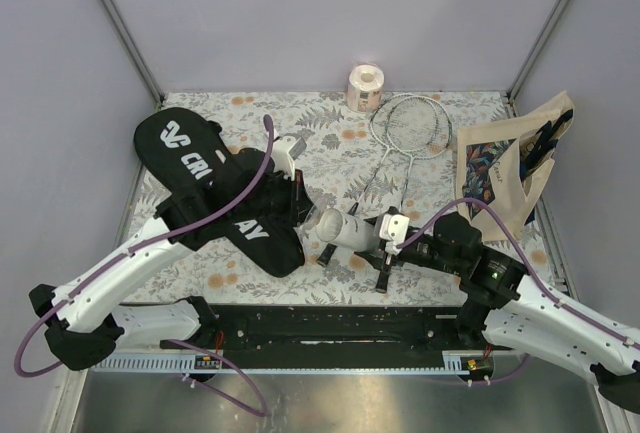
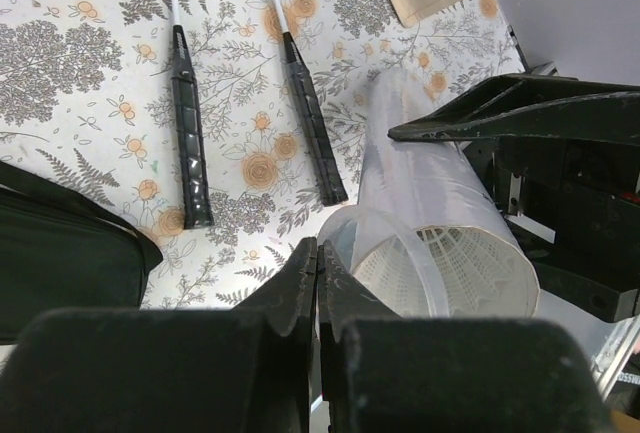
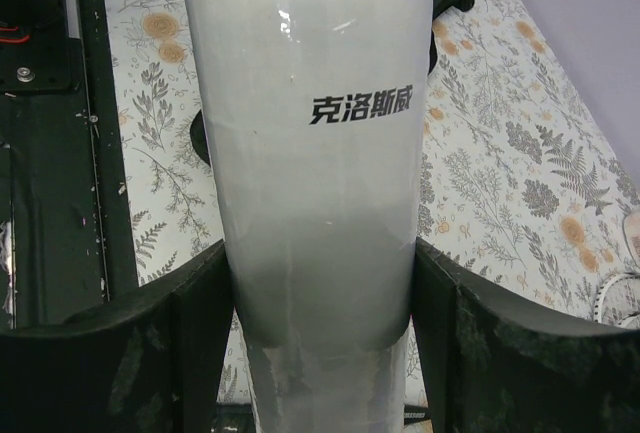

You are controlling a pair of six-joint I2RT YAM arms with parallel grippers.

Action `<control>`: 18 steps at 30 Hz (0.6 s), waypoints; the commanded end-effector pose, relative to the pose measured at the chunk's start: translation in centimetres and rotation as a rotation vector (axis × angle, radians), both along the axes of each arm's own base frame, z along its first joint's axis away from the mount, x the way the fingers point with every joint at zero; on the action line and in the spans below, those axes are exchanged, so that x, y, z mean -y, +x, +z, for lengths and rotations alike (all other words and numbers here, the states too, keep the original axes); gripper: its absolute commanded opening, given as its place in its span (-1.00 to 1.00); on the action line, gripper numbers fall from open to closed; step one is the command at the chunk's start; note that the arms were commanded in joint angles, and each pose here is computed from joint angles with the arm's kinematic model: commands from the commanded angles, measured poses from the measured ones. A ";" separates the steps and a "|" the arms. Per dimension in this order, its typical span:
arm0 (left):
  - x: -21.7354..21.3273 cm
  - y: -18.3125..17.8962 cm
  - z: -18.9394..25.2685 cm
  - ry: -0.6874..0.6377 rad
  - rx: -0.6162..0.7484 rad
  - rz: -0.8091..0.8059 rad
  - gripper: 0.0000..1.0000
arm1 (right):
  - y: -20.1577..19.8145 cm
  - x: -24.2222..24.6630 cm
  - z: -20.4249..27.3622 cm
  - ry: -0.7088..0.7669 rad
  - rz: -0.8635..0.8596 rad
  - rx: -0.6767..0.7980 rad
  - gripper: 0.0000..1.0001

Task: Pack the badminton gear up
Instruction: Close the lid on the shuttle tube.

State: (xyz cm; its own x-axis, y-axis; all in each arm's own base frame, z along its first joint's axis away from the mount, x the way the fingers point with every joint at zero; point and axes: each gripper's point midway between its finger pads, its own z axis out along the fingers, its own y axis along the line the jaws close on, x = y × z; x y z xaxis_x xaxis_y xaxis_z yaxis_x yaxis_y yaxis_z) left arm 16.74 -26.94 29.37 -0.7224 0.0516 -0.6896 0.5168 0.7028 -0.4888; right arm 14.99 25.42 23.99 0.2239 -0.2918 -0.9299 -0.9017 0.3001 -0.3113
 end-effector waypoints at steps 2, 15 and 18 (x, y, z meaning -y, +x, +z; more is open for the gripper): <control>0.3 0.6 1.0 -0.008 0.045 0.009 -0.95 | 0.6 0.0 2.1 0.045 -0.042 0.002 -0.23; 0.2 1.8 -0.1 0.043 0.058 0.063 -0.94 | 0.5 -0.3 1.1 0.032 -0.038 -0.040 -0.23; 0.3 1.9 -0.2 0.050 0.062 0.070 -0.94 | 0.6 -0.4 1.0 0.031 -0.043 -0.050 -0.23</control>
